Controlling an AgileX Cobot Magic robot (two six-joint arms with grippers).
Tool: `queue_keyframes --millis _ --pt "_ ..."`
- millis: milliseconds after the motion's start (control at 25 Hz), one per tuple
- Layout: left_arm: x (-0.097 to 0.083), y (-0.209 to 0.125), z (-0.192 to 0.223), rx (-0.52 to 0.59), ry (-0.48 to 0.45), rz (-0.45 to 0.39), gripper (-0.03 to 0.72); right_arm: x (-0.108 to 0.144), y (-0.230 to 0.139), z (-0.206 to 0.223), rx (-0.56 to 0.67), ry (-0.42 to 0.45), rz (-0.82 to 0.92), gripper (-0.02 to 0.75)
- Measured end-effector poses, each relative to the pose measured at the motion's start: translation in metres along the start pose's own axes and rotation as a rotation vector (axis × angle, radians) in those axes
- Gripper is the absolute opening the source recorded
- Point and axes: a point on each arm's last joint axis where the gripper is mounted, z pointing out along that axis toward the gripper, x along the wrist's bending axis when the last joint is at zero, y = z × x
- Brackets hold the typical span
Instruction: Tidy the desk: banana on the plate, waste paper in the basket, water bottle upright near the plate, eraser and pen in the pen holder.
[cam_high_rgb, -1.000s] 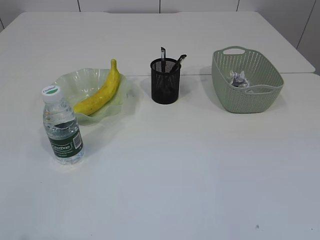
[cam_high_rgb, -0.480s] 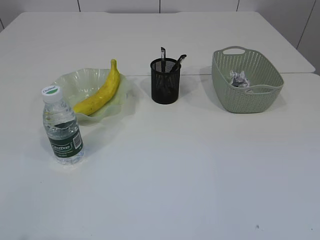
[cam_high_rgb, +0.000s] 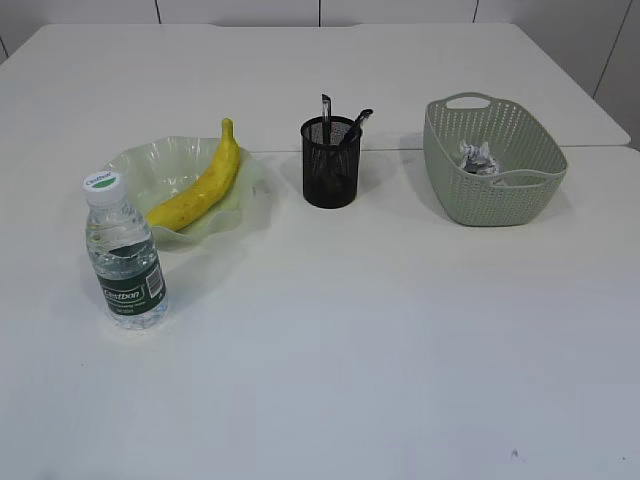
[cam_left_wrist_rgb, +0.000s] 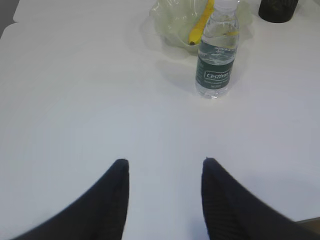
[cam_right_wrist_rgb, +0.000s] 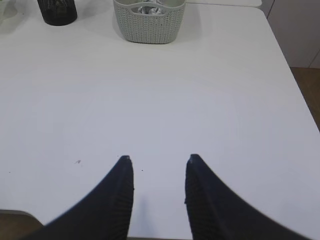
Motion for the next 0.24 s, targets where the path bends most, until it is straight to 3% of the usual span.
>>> queue_keyframes --millis 240 --pt "0.0 0.0 0.0 0.0 0.0 0.0 0.337 0.0 0.0 0.0 0.0 0.0 0.0 0.267"
